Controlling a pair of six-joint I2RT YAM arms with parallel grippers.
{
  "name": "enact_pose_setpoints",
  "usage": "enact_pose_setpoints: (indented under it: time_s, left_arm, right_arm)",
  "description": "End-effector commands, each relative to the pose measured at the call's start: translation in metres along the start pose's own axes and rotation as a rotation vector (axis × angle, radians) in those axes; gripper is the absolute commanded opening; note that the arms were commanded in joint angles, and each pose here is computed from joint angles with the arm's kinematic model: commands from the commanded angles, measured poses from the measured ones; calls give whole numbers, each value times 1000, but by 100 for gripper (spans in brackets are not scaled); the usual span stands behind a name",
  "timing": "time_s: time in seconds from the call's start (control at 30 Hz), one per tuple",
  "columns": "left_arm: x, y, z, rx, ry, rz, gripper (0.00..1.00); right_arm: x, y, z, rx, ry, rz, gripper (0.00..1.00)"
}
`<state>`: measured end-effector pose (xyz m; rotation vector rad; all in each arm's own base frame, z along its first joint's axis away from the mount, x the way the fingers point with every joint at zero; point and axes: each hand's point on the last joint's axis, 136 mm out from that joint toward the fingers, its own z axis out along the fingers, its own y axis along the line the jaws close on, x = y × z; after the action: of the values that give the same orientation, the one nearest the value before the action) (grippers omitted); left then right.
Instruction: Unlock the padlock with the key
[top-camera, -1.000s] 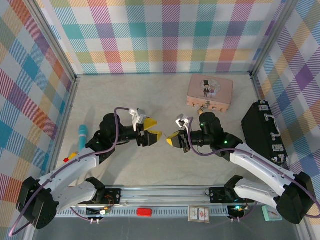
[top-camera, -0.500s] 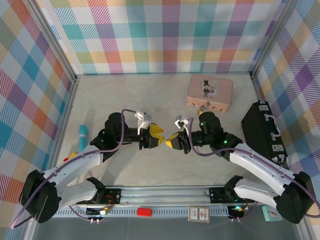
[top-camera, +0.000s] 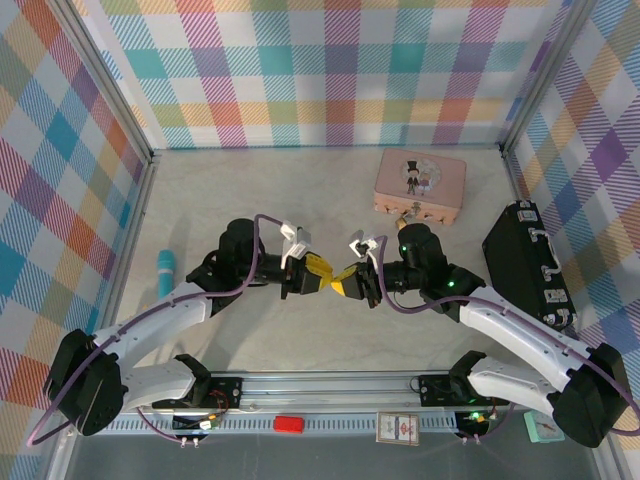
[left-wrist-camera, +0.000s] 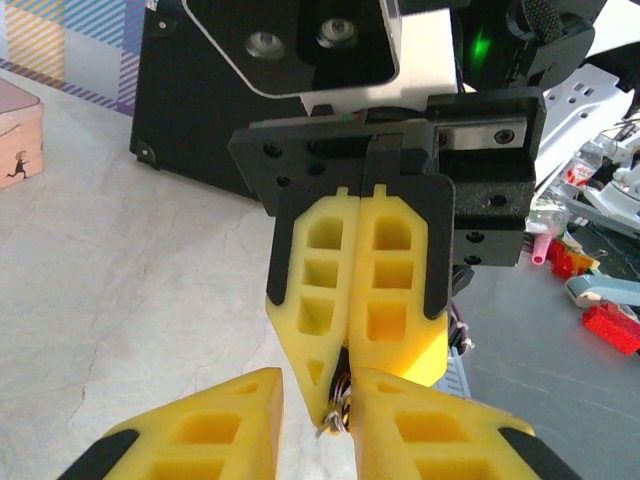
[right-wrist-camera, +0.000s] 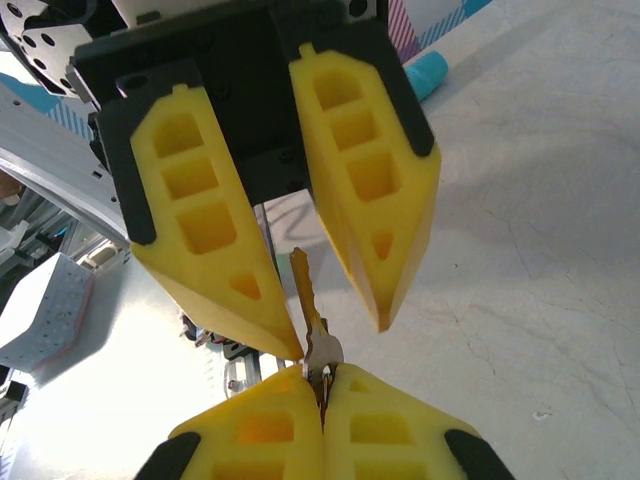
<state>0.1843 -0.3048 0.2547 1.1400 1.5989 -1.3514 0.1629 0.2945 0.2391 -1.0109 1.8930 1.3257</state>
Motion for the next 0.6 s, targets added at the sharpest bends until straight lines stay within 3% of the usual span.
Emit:
enact_pose_setpoints:
  time_s: [0.0,0.2,0.27,0.37,0.57]
  left_arm:
    - [-10,-10,1,50,-2,44,19]
    - [-16,-8,1,34,-13,42,12]
    - [-18,-4,0,0,-22,42,25]
    - [-20,3,-6,-52,-37,38,34]
    - [-24,1,-13,-30,-47,30,36]
  right_arm:
    - [-18,9,-6,-6,-50,-70,0]
    - [-17,7,-4,-9,-44,-61,0]
    - [-16,6,-3,-9,-43,-63,0]
    - [-15,7,-4,-8,-40,-67,0]
    - [-14,8,-5,-7,-36,-68,0]
